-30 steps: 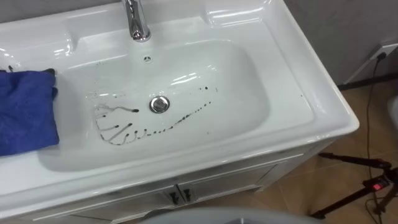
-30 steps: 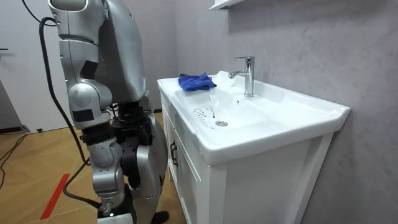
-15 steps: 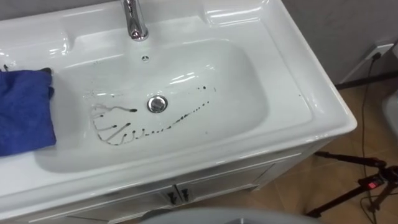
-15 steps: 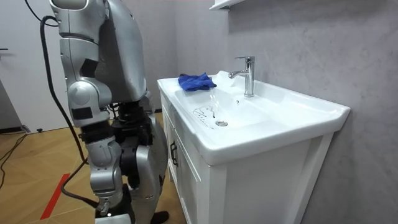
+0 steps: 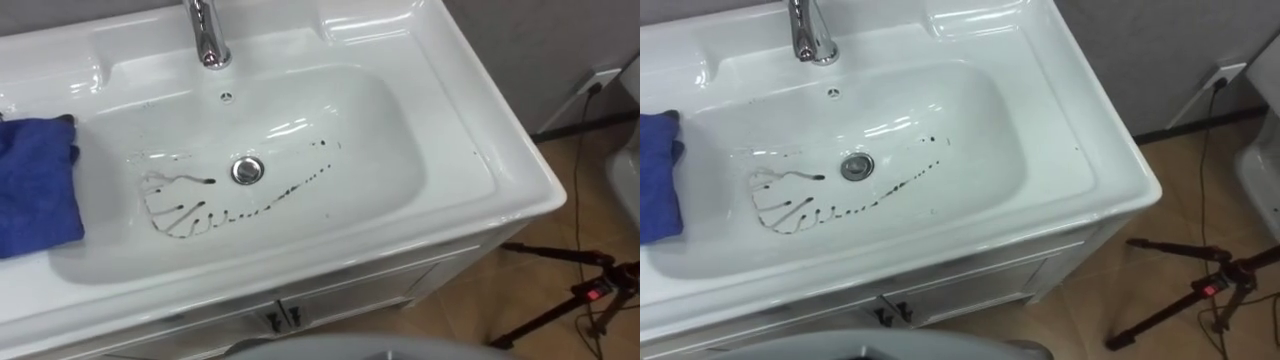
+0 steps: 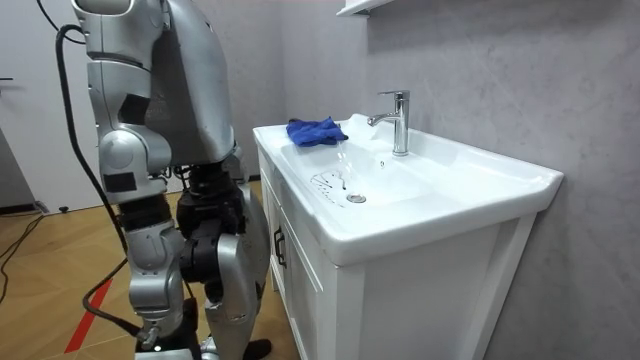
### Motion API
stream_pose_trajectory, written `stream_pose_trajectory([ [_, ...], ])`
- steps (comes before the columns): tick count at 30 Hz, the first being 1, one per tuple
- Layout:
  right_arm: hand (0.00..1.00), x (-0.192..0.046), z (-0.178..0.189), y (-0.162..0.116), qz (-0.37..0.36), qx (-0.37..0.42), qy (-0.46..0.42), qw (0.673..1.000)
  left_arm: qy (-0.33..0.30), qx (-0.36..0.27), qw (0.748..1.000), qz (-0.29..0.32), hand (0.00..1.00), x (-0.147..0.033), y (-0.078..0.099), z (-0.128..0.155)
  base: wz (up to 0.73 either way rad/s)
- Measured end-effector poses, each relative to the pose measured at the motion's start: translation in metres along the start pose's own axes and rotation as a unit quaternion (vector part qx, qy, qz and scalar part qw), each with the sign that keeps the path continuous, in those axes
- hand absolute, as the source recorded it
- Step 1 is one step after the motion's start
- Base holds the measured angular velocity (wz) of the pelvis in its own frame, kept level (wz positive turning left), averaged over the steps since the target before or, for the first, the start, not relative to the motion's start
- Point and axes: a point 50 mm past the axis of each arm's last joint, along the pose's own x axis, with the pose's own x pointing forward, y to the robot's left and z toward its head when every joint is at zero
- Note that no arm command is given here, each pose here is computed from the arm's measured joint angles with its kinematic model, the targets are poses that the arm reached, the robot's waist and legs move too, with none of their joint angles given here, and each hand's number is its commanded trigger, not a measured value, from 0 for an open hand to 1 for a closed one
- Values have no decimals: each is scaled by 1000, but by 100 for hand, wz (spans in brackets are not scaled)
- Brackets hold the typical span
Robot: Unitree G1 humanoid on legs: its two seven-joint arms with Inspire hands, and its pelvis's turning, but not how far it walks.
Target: Wipe basin
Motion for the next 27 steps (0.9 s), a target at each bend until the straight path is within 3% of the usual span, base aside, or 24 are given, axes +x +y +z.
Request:
stream_pose_trajectory([
  [12,0,0,-4,0,-6,-9,13,1000,3,-53,999,6,0,0,-4,-6,0],
  [21,0,0,4,1,-4,-10,4,1000,11,-186,982,30,0,0,-1,-20,9],
  [27,0,-1,9,0,-6,-13,-4,1000,14,-283,956,69,0,-1,5,-33,13],
])
